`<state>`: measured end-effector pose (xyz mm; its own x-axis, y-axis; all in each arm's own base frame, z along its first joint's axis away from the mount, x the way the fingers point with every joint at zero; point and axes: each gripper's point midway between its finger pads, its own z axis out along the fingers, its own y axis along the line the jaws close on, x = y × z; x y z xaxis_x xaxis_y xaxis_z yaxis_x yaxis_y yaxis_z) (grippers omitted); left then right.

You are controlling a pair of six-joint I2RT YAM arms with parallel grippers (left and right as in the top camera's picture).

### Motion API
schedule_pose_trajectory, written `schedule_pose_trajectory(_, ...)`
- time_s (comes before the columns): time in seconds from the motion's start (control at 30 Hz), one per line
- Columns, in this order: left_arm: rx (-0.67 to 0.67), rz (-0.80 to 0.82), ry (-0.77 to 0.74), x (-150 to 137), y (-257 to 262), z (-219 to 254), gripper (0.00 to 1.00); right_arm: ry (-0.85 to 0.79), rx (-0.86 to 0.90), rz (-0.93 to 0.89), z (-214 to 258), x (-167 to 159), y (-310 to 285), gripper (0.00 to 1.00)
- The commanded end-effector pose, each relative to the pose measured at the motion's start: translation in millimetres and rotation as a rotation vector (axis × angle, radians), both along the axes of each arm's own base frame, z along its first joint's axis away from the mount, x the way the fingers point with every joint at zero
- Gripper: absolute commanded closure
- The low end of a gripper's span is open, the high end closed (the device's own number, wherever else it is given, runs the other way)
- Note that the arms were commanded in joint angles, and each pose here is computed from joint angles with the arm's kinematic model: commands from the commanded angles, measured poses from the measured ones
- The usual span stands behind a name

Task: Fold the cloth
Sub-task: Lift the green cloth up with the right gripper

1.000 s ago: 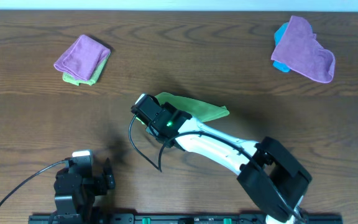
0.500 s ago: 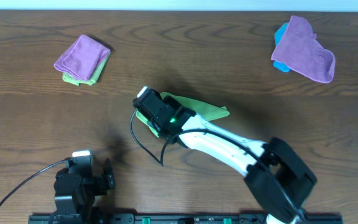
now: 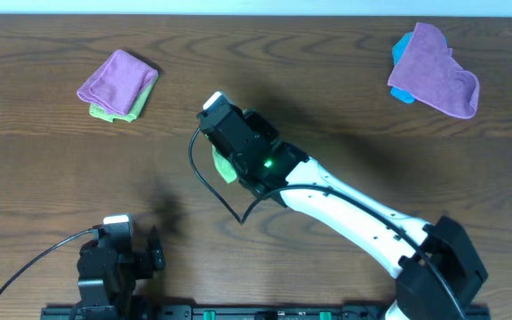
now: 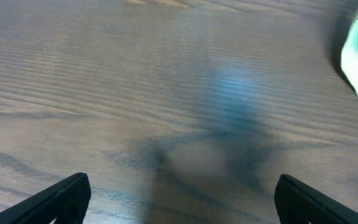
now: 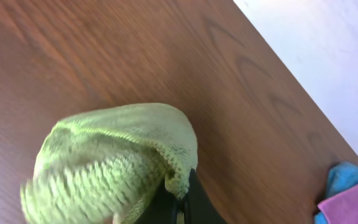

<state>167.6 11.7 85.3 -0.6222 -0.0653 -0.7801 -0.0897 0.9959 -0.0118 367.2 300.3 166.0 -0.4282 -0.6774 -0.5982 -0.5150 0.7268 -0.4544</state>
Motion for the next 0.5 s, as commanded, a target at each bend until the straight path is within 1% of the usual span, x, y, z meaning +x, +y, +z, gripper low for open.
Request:
schedule_pose_trajectory(0.0,0.004,0.014,0.047,-4,2,-17,0.05,-0.044,-0.009,-0.012,16,4,-5,0.99)
schedule_pose_trajectory(0.1,0.004,0.014,0.047,-4,2,-17,0.05,-0.046,-0.013,-0.027,16,8,-11,0.99)
schedule_pose_trajectory(0.17,0.004,0.014,0.047,-4,2,-17,0.05,-0.048,-0.016,-0.068,14,21,-25,0.99)
schedule_pose_trajectory(0.2,0.004,0.014,0.047,-4,2,-17,0.05,-0.058,-0.017,-0.108,13,32,-36,0.97)
schedule_pose_trajectory(0.23,0.004,0.014,0.047,-4,2,-17,0.05,-0.083,-0.014,-0.194,11,50,-58,0.83)
schedule_pose_trajectory(0.27,0.004,0.014,0.047,-4,2,-17,0.04,-0.099,-0.011,-0.253,11,61,-74,0.67)
schedule_pose_trajectory(0.33,0.004,0.014,0.047,-4,2,-17,0.05,-0.119,-0.009,-0.367,11,82,-113,0.54)
schedule_pose_trajectory(0.37,0.004,0.014,0.047,-4,2,-17,0.05,-0.12,-0.009,-0.401,11,88,-127,0.43)
schedule_pose_trajectory(0.43,0.004,0.014,0.047,-4,2,-17,0.05,-0.12,-0.006,-0.454,12,96,-150,0.24)
schedule_pose_trajectory(0.47,0.003,0.013,0.047,-4,2,-17,0.05,-0.119,-0.008,-0.472,12,98,-159,0.23)
